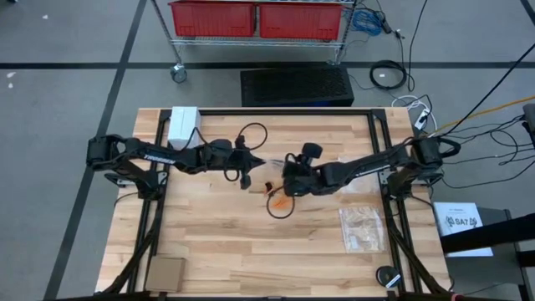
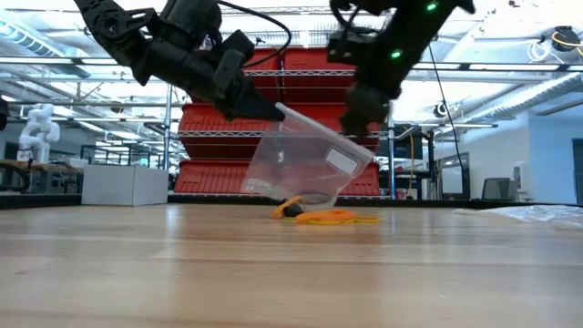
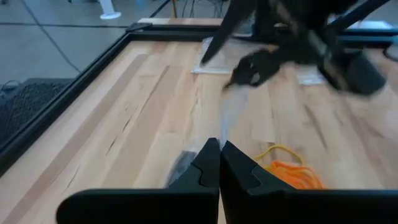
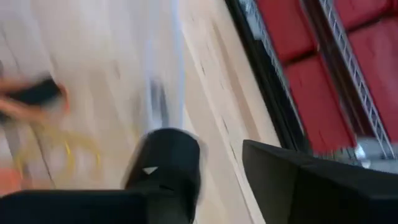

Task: Sort rubber bands
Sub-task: Put the black rubber band into the top left transparent zip bag

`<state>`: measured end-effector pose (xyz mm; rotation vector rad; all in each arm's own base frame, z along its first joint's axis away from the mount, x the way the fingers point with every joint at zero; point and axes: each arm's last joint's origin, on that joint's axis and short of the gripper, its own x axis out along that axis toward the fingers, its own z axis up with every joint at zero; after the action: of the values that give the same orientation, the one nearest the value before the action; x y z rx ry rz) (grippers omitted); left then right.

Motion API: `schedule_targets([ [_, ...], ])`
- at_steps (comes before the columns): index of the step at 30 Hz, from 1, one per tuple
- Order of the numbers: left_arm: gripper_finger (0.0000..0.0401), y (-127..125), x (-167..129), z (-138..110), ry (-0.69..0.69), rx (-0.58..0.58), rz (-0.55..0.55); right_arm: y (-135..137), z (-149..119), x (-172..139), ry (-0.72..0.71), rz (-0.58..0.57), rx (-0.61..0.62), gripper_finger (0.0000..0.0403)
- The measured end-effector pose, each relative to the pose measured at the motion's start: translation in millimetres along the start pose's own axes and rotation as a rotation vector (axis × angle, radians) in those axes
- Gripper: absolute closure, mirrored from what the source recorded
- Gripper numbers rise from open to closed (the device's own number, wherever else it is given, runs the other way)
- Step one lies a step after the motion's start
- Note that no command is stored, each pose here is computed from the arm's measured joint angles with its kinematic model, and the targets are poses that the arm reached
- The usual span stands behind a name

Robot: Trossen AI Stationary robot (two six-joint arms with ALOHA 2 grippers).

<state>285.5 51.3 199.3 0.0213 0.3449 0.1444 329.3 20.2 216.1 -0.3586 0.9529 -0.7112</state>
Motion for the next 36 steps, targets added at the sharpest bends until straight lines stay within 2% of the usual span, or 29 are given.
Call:
schedule_targets([
  [4,0.0401,0.5,0.0,-0.4,0.004,0.000,0.005,-18.7,-15.5,-7.8,0.146,0.032,0.035,0.0344],
  [7,0.0401,0.5,0.0,-0.4,0.004,0.004,0.005,-23.4,-27.8,-2.5,0.215,0.051,0.033,0.0393],
  [11,0.0401,0.6,0.0,-1.4,0.015,0.011,0.008,-21.0,-50.4,25.6,0.287,0.195,0.082,0.0400],
  [16,0.0401,2.5,-0.1,-2.7,0.028,0.026,0.019,-15.2,-75.8,60.6,0.225,0.424,0.215,0.0401],
  [20,0.0401,6.7,-0.3,-2.8,0.027,0.029,0.034,-21.8,-91.5,76.8,0.220,0.432,0.291,0.0398],
  [26,0.0401,12.6,-0.6,-3.5,0.033,0.050,0.052,-32.0,-96.4,86.0,0.236,0.412,0.337,0.0359],
  [36,0.0401,28.0,-2.0,-5.9,0.049,0.081,0.081,-43.9,-79.1,87.3,0.194,0.423,0.330,0.0208],
])
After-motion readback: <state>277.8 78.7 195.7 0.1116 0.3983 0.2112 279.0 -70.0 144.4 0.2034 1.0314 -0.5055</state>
